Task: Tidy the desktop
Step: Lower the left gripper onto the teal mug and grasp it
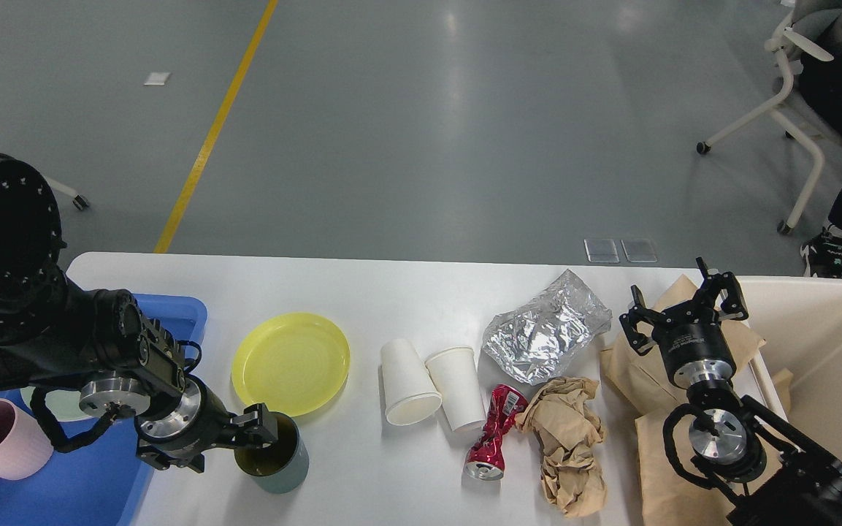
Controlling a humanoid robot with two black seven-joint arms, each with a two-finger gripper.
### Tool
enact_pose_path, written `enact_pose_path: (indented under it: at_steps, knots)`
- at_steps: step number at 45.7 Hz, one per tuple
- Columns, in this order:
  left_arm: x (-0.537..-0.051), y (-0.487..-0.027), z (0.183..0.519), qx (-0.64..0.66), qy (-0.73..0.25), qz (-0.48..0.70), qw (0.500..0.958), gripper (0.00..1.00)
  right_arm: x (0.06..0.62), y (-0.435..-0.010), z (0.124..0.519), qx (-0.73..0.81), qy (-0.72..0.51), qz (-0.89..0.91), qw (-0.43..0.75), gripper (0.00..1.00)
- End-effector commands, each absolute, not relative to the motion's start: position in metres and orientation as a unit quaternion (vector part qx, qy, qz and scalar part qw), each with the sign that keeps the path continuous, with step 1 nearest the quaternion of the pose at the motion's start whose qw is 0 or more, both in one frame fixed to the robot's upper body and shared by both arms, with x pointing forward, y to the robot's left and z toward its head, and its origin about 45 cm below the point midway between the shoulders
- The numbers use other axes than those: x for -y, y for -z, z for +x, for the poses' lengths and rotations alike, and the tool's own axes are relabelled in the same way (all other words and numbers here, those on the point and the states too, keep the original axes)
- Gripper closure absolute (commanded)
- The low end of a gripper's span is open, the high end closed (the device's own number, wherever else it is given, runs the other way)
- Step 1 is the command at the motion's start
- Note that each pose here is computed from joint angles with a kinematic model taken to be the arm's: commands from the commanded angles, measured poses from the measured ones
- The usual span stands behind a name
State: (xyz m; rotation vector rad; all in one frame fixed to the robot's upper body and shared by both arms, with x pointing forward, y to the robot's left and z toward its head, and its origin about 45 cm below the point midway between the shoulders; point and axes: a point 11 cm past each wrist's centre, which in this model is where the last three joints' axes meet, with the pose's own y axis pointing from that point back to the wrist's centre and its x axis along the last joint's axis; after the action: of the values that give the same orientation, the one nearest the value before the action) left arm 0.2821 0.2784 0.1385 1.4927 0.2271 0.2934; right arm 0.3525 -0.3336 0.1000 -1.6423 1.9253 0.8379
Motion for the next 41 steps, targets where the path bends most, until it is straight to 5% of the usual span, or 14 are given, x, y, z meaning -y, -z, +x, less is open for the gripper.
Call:
enact_pose_path:
  at_steps: [1, 10, 25, 27, 33, 41]
  knots:
    - [-0.279, -0.122, 0.280, -0.101, -0.133, 0.676, 0.718, 0.12, 0.334, -0.100, 0.352, -0.702, -0.306, -0.599, 0.236, 0.00]
    - [-0.280, -0.104, 0.275, -0.090, -0.136, 0.681, 0.714, 0.19, 0.334, -0.100, 0.352, -0.702, -0.306, -0.599, 0.236, 0.00]
    - [-0.277, -0.103, 0.276, -0.087, -0.135, 0.679, 0.716, 0.64, 0.334, -0.100, 0.352, -0.702, -0.306, -0.599, 0.236, 0.00]
    - [-0.277, -0.102, 0.276, -0.086, -0.136, 0.680, 0.716, 0.79, 0.334, -0.100, 0.352, -0.702, -0.306, -0.599, 0.236, 0.00]
    - [-0.278, -0.101, 0.276, -0.087, -0.136, 0.683, 0.713, 0.99, 0.334, -0.100, 0.352, -0.702, -0.306, -0.599, 0.236, 0.00]
    - [-0.279, -0.101, 0.279, -0.077, -0.144, 0.684, 0.711, 1.00, 0.334, -0.100, 0.352, -0.702, -0.306, -0.599, 0.236, 0.00]
